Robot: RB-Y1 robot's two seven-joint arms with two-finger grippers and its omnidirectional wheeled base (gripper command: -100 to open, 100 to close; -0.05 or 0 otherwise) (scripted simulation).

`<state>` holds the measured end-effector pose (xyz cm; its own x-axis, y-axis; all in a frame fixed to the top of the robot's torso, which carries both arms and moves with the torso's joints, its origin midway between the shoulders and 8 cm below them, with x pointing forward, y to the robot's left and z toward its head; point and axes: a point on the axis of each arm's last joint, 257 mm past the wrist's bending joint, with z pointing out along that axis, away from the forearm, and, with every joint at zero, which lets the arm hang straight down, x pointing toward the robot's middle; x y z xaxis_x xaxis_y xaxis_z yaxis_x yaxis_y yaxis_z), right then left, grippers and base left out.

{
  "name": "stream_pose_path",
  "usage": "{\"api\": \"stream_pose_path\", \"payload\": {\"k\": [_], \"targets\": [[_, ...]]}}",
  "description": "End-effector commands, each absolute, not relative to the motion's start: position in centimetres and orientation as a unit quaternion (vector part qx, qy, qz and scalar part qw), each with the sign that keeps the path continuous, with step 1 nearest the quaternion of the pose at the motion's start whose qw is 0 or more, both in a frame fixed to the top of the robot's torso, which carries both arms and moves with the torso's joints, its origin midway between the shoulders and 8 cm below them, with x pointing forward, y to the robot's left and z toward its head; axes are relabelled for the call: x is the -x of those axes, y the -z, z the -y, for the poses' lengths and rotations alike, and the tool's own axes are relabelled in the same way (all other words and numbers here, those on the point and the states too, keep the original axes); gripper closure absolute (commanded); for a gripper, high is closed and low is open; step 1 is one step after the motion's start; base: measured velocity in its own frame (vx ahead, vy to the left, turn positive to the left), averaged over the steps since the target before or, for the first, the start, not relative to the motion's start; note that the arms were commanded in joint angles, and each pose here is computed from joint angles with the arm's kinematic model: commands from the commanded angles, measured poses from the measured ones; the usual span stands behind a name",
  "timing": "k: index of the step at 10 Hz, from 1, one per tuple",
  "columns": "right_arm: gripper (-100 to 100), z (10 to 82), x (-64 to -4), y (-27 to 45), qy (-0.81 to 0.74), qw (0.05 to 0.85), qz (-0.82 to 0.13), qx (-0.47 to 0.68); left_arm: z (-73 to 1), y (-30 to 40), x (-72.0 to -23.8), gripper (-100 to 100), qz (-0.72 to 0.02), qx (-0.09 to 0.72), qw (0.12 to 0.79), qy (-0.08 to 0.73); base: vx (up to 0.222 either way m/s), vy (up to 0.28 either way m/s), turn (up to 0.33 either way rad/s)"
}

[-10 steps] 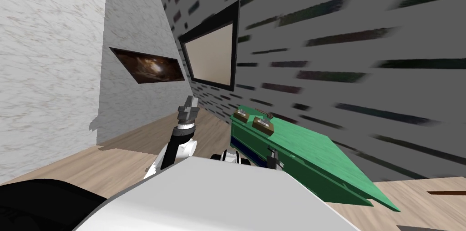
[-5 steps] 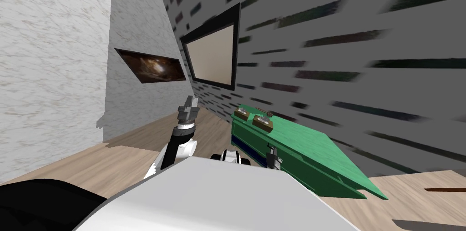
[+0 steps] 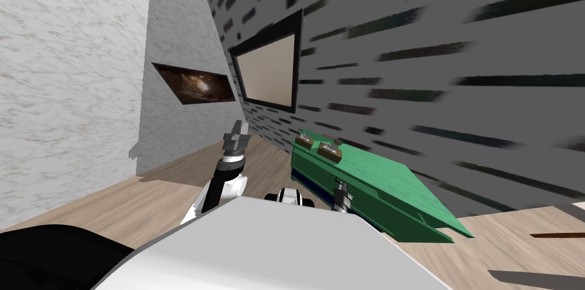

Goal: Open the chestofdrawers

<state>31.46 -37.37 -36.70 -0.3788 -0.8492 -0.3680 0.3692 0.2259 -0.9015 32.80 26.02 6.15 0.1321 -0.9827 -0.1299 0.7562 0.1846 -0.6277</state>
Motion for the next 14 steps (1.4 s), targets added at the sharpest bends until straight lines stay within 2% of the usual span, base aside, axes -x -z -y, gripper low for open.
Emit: {"api": "stream_pose_path", "payload": {"k": [1,14], "targets": [[100,36.8,-31.7,37.4,0.577,0.517,-0.599,0.204,-26.0,-6.1,-32.8,0,-0.267,0.212,0.722,0.602,-0.032,0.006,0.010],[100,39.0,-34.9,36.9,0.594,0.492,-0.597,0.221,-26.0,-6.1,-32.8,0,-0.267,0.212,0.722,0.602,-0.056,0.019,0.015]]}}
